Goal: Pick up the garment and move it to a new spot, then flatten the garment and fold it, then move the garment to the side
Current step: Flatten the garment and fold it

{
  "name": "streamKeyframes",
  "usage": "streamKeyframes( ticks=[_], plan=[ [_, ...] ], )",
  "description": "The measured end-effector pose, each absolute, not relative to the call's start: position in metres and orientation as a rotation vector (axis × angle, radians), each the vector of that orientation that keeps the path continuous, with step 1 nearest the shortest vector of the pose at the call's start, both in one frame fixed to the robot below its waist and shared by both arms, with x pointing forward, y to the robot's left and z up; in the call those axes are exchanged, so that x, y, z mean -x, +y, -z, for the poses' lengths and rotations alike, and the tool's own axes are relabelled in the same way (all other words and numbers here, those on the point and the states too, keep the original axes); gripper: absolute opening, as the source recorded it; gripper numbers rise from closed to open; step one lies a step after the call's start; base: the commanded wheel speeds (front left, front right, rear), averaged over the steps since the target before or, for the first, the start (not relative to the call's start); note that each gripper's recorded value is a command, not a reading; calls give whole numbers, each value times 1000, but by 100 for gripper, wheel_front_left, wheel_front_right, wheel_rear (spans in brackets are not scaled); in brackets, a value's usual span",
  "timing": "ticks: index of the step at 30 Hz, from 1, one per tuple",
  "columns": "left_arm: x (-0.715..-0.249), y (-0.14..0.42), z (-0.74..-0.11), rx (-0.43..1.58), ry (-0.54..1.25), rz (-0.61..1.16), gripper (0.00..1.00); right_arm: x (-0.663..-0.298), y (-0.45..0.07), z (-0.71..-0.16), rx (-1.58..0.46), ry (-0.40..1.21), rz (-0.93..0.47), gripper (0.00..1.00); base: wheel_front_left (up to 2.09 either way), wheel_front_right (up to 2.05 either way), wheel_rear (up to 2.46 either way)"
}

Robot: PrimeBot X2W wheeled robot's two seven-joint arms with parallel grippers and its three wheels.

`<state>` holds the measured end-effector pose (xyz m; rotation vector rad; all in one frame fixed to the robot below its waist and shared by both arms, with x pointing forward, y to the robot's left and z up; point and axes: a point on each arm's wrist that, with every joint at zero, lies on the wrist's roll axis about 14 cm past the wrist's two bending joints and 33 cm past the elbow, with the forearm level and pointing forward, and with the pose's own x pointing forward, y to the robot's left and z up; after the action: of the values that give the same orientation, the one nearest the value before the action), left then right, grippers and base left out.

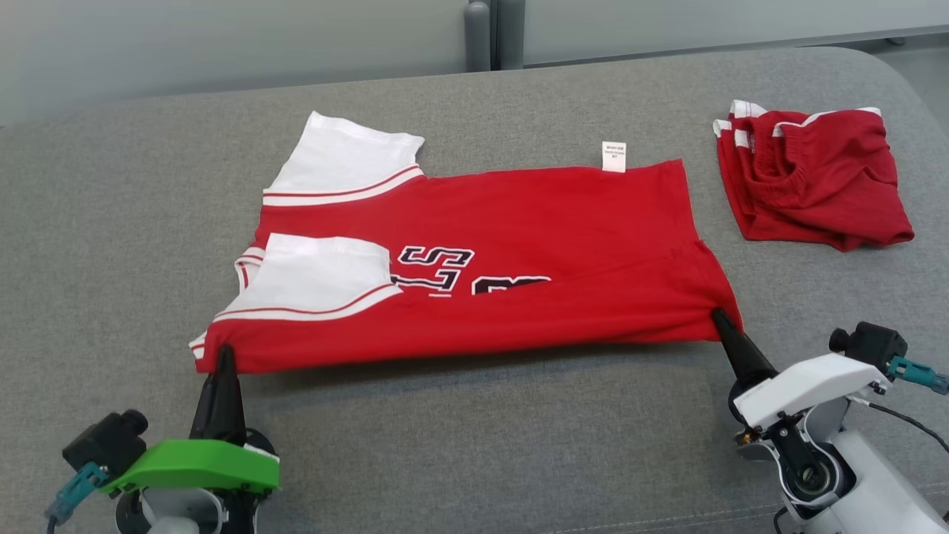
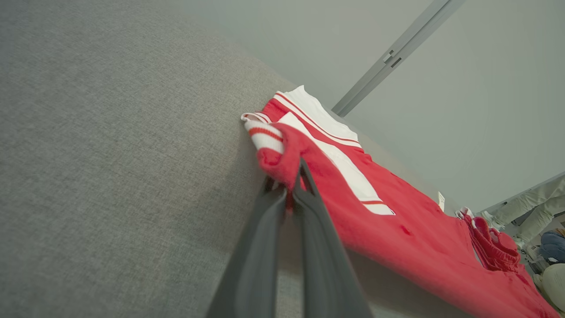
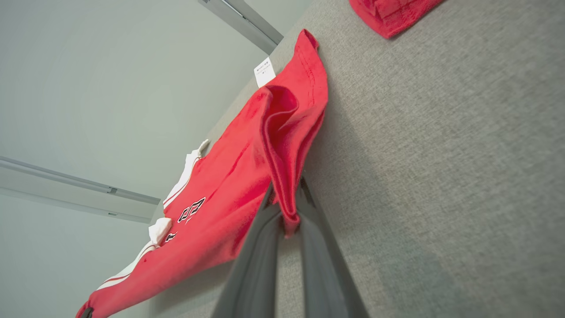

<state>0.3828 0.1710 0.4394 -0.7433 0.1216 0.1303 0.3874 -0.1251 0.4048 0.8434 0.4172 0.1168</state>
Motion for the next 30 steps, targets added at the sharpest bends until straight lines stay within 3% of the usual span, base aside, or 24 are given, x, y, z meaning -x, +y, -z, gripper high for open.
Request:
streamKeyframes(
  ticks=[9, 30],
  plan=[
    [-350, 169, -423, 737, 185, -170, 0, -352, -131, -390, -866, 495, -104, 0, 0, 0, 0],
    [-317, 164, -409, 708, 274, -205, 0, -316, -138, -364, -845, 629, -63, 0, 0, 0, 0]
  ],
)
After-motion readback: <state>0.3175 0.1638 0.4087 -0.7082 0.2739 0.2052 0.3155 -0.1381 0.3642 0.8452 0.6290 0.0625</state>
